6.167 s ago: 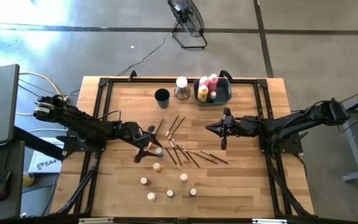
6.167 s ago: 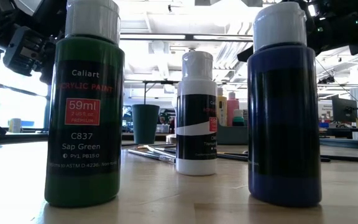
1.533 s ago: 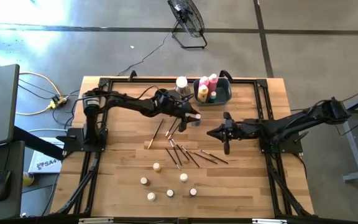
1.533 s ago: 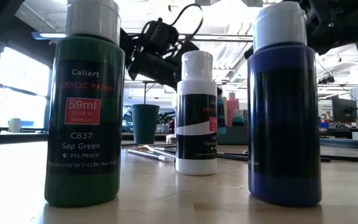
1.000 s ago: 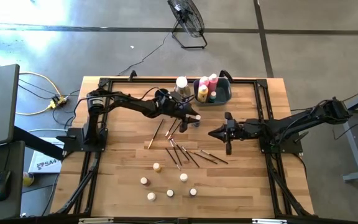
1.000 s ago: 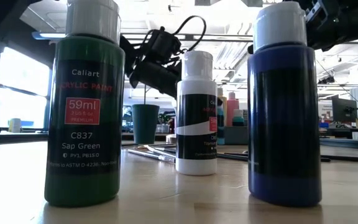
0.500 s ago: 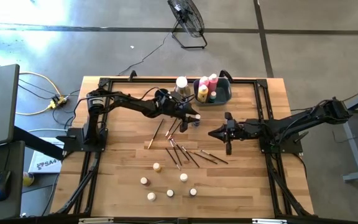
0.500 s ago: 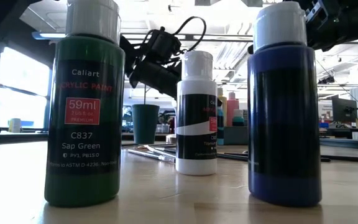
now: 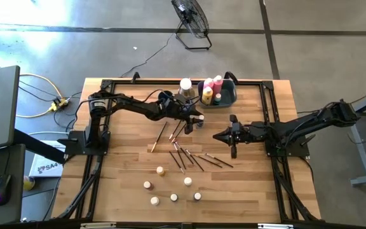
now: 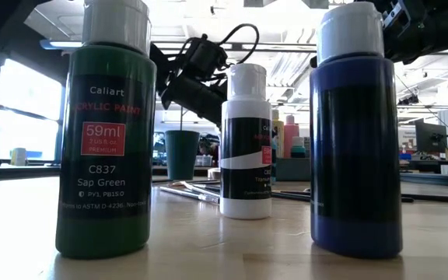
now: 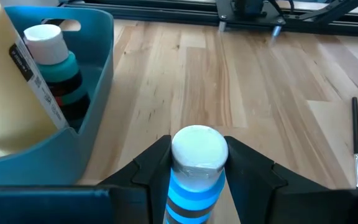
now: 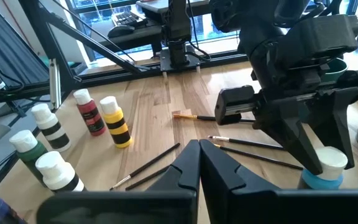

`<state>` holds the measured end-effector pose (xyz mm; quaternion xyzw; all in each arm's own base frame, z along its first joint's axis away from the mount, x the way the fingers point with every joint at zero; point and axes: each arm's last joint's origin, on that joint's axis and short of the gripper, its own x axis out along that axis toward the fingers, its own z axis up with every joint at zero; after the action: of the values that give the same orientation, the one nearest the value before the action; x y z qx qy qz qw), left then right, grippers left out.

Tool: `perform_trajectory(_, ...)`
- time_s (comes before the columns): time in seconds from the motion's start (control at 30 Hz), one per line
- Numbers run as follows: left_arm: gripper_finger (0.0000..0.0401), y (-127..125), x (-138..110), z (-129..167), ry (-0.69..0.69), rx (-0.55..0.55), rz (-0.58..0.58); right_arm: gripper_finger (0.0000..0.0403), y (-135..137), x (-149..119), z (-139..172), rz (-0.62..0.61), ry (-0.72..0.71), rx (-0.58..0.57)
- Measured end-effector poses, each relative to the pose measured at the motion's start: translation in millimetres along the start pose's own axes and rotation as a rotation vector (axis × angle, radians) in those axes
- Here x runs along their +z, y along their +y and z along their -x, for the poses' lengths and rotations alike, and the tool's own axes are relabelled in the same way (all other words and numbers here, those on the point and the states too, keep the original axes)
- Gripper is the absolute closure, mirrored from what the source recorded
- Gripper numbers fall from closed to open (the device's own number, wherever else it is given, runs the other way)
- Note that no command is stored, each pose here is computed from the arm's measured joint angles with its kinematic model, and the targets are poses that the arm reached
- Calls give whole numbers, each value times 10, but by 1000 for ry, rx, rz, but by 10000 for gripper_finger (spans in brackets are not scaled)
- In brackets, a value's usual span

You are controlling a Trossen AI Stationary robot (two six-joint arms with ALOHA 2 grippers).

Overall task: Pick & Place Paint Supplies
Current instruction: Put the small light blue paint bottle into the blue bin

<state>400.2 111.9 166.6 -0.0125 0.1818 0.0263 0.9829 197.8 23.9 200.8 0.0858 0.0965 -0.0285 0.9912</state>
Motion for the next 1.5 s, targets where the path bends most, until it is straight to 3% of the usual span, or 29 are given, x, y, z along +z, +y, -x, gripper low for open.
perform_trajectory(0.13, 256, -2, -5, 0, 5, -5, 4, 401, 0, 0, 0, 0, 0, 0)
perform_trajectory(0.4, 170, 4, -14, 1, 12, 15, -1, 401, 0, 0, 0, 0, 0, 0)
perform_trajectory(0.57, 141, 3, -11, 4, 14, 15, -2, 401, -1, -5, 0, 1, 5, -1)
perform_trajectory(1.17, 136, -82, 410, 514, 104, 5, -7, 401, -3, -15, 0, -4, 15, -3)
perform_trajectory(1.5, 136, -128, 360, 626, 92, -52, 44, 401, -3, -14, 0, -4, 15, -3)
